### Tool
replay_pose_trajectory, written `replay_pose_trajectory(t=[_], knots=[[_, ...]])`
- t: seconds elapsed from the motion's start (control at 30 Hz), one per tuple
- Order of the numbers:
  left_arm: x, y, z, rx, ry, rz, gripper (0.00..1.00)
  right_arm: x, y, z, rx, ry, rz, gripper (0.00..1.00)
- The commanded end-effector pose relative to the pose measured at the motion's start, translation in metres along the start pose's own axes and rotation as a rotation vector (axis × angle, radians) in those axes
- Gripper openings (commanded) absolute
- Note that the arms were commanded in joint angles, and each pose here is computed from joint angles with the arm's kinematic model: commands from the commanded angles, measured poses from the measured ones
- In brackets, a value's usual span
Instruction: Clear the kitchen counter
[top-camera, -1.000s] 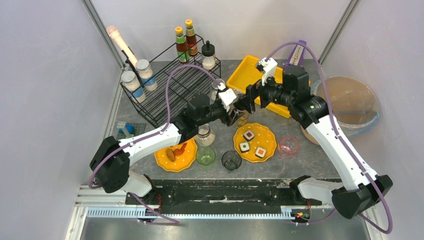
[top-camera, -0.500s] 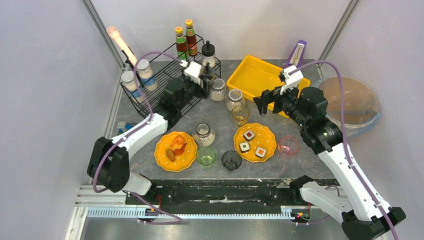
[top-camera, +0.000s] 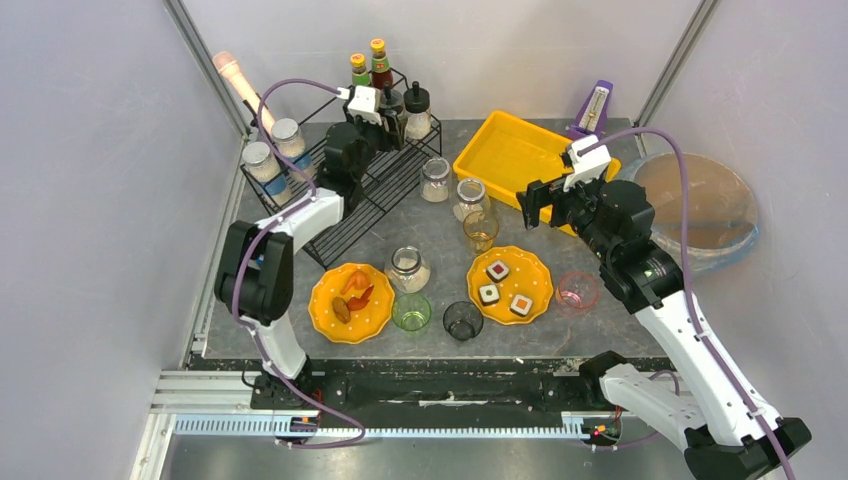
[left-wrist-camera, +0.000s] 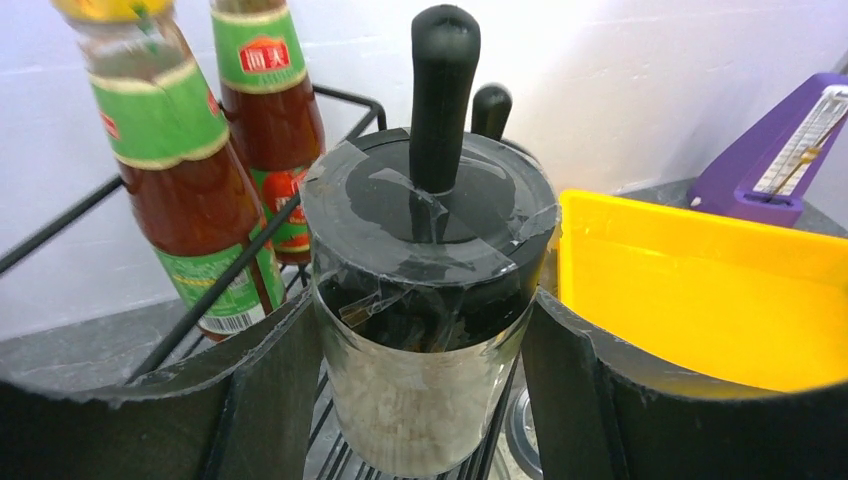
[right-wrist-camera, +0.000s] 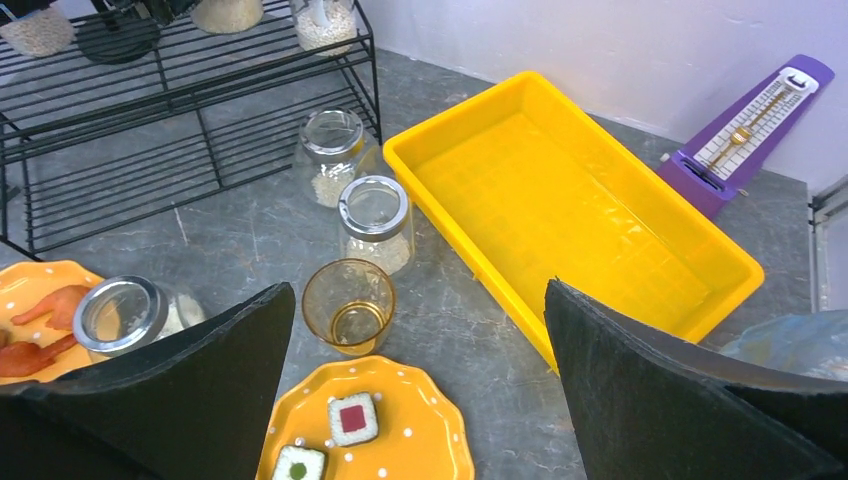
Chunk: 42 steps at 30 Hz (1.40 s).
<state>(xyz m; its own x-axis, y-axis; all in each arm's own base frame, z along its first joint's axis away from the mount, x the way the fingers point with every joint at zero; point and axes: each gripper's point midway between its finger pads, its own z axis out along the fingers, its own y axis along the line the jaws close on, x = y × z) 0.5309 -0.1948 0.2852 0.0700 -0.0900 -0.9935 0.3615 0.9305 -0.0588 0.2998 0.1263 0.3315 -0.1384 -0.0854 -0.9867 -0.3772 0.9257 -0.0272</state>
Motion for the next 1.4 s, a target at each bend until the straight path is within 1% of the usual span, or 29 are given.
replay_pose_trajectory(t=[0.0, 0.13, 0.2, 0.23, 0.33, 0.37, 0.43, 0.5, 0.6, 0.77, 0.9, 1.03, 1.13, 1.17, 1.3, 1.37], knots=[[-0.041, 0.004, 0.018, -0.013, -0.182, -0.034, 0.09, -0.006, -0.01, 0.0, 0.05, -0.03, -0.037, 0.98], [-0.016, 0.006, 0.027, -0.015, -0.151, -0.035, 0.14, -0.001, -0.013, 0.002, 0.065, -0.019, -0.041, 0.98], [-0.005, 0.013, 0.03, -0.048, -0.14, -0.031, 0.17, 0.0, -0.013, 0.003, 0.067, -0.015, -0.042, 0.98], [0.001, 0.014, 0.032, -0.05, -0.135, -0.028, 0.18, 0.0, -0.014, 0.004, 0.067, -0.014, -0.066, 0.98], [0.014, 0.013, 0.035, -0.041, -0.122, -0.029, 0.23, 0.004, -0.014, 0.007, 0.065, -0.003, -0.069, 0.98], [0.016, 0.011, 0.036, -0.032, -0.121, -0.033, 0.27, 0.004, -0.014, 0.008, 0.066, 0.0, -0.068, 0.98], [0.02, 0.011, 0.036, -0.029, -0.115, -0.041, 0.39, 0.005, -0.013, 0.009, 0.063, 0.004, -0.067, 0.98], [0.023, 0.003, 0.035, 0.011, -0.107, -0.05, 0.49, 0.006, -0.013, 0.01, 0.062, 0.005, -0.067, 0.98], [0.024, -0.001, 0.032, 0.032, -0.101, -0.068, 0.58, 0.006, -0.013, 0.011, 0.062, 0.005, -0.065, 0.98], [0.016, -0.01, 0.024, 0.068, -0.097, -0.098, 0.65, 0.008, -0.011, 0.012, 0.055, 0.01, -0.06, 0.98], [0.02, -0.013, 0.022, 0.079, -0.072, -0.086, 0.72, 0.009, -0.009, 0.012, 0.044, 0.011, -0.053, 0.98], [0.023, -0.009, 0.022, 0.061, -0.042, -0.069, 0.8, 0.011, -0.007, 0.011, 0.033, 0.013, -0.053, 0.98], [0.024, -0.006, 0.021, 0.039, -0.017, -0.07, 0.84, 0.012, -0.007, 0.009, 0.032, 0.011, -0.053, 0.98], [0.025, -0.005, 0.02, 0.031, -0.005, -0.077, 0.86, 0.014, -0.006, 0.009, 0.033, 0.014, -0.027, 0.98], [0.016, -0.007, 0.014, 0.038, 0.007, -0.079, 0.89, 0.015, -0.006, 0.006, 0.034, 0.013, -0.019, 0.98], [0.009, -0.008, 0.008, 0.037, 0.005, -0.082, 0.91, 0.015, -0.006, 0.005, 0.036, 0.011, -0.014, 0.98]])
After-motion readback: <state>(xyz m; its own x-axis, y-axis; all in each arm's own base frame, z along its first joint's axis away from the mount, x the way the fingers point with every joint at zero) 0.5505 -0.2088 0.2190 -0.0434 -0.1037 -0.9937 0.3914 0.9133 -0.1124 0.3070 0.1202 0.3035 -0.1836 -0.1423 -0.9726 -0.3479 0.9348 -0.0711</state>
